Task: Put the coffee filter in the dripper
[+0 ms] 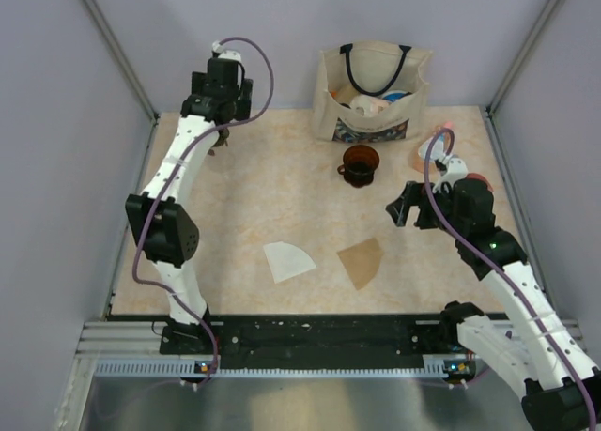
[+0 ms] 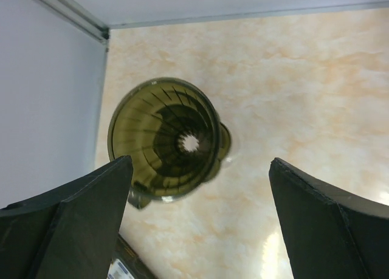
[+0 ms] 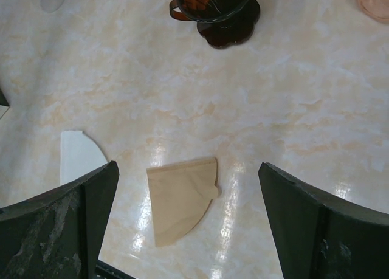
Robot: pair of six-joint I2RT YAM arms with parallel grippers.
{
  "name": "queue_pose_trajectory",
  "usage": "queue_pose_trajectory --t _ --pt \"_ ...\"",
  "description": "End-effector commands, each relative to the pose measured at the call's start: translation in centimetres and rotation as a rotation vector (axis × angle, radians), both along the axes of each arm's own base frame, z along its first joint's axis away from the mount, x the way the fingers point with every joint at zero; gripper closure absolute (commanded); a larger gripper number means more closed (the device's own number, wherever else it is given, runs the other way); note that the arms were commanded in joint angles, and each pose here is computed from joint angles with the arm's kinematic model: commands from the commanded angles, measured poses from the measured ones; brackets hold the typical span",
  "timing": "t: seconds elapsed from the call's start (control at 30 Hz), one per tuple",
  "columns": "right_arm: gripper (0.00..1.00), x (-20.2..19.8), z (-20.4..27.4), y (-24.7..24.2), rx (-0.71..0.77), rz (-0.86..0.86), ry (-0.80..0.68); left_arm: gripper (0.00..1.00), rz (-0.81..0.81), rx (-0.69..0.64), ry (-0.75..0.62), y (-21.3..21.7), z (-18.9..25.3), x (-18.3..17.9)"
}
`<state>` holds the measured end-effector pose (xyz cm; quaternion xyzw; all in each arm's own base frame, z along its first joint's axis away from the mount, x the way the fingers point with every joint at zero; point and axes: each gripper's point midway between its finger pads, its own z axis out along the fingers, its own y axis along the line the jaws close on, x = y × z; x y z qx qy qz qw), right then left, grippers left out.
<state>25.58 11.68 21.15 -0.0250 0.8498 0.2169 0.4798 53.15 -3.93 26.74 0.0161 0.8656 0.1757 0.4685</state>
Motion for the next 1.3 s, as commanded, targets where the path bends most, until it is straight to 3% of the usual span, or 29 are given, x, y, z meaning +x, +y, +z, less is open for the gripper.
queue_pose_trajectory --t 0.0,0.13,0.3,0.5,0.77,0.97,1.27 --pt "0.01 -0.1 0.7 -0.2 0.006 -0.009 -0.028 0.01 -0.117 -0.301 -0.215 -3.3 9.9 -5.8" --pt "0.01 -0.6 0.5 0.7 0.039 0.035 -0.014 0.01 -0.129 -0.549 -0.223 -5.1 9.0 -12.6" --pt "0.01 -1.0 0.1 3.5 0.15 0.152 0.024 0.01 -0.117 -0.907 -0.156 -7.6 1.4 -21.1" --pt "0.01 -1.1 -2.0 8.0 0.216 0.273 0.108 0.01 -0.158 -1.116 0.107 -11.0 -7.2 -29.8" --pt "0.02 -1.0 -6.2 17.0 0.254 0.418 0.253 0.06 -0.156 -1.185 0.347 -12.3 -15.7 -35.6" --pt "0.04 -1.0 -10.0 22.2 0.229 0.459 0.384 0.32 -0.156 -1.251 0.43 -14.1 -19.0 -36.0" --pt "0.1 -1.7 -14.5 25.7 0.232 0.49 0.502 0.62 -0.041 -1.153 0.492 -13.7 -22.7 -35.8"
